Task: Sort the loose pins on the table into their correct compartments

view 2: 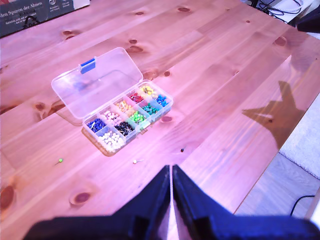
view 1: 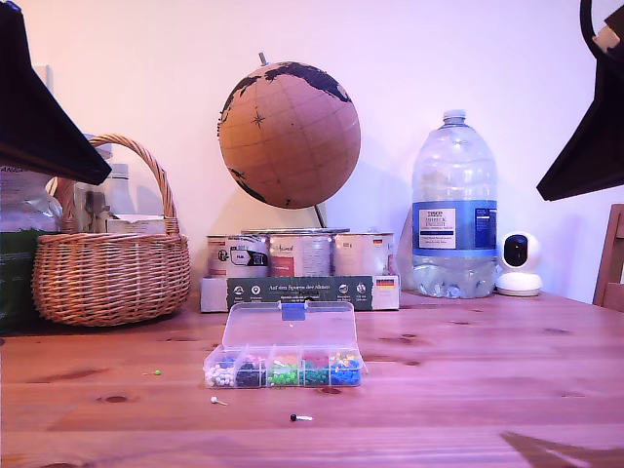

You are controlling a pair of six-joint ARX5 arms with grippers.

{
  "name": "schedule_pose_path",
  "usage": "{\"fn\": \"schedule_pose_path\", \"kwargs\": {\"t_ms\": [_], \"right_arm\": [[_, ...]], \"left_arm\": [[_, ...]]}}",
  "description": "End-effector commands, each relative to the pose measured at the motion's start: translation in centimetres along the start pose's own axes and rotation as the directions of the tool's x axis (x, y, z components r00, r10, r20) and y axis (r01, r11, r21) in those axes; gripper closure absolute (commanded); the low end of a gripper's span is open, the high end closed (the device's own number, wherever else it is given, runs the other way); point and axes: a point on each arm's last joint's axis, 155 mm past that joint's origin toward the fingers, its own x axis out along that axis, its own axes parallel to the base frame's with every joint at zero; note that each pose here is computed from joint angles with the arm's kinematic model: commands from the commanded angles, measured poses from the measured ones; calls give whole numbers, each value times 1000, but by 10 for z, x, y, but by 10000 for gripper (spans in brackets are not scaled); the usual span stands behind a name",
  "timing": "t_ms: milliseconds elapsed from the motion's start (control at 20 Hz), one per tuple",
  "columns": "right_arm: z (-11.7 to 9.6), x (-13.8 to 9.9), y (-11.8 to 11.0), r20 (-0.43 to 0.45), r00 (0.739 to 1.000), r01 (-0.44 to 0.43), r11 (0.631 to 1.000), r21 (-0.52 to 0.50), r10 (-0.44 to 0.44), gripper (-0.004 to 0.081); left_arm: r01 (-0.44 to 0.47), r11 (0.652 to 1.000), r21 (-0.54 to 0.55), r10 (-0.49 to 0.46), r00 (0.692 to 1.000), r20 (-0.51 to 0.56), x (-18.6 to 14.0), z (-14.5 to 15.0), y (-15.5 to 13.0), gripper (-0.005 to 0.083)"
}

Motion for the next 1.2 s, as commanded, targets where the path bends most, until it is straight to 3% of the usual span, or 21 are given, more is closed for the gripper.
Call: {"fn": "schedule_pose_path", "kwargs": {"t_ms": [0, 200, 300, 400, 500, 600, 650, 800, 1000, 1150], "right_arm": [[-3, 2, 5, -11, 1000, -26, 1000, 6, 26, 783], [-8, 6, 29, -73, 985, -159, 987, -21, 157, 783], [-7, 8, 43, -89, 970, -232, 968, -98, 224, 783], [-9, 6, 61, -111, 947, -319, 915, -246, 301, 783], [-15, 5, 76, -141, 921, -390, 857, -338, 364, 783], [-18, 2, 91, -154, 894, -448, 810, -379, 422, 783], [-19, 1, 94, -158, 888, -458, 799, -390, 432, 783], [-20, 0, 96, -159, 884, -463, 785, -410, 439, 783], [-15, 1, 96, -143, 887, -455, 777, -434, 439, 783], [-16, 1, 96, -144, 887, -455, 773, -442, 440, 783]], "left_arm": [[5, 1000, 21, -4, 1000, -22, 0, -5, -1, 797], [18, 995, 96, -3, 988, -156, -7, -26, -2, 797], [53, 975, 216, -5, 976, -218, -11, -32, -3, 797], [89, 950, 300, -7, 964, -264, -11, -36, -3, 797], [152, 879, 452, 2, 946, -323, -9, -47, 0, 797], [206, 784, 586, 41, 924, -381, -4, -60, 10, 797], [232, 736, 636, 63, 912, -406, -2, -65, 15, 797], [285, 653, 702, 106, 883, -457, 4, -77, 25, 757], [306, 616, 726, 135, 867, -480, 15, -81, 34, 745], [330, 605, 724, 131, 856, -500, 22, -85, 36, 618]]}}
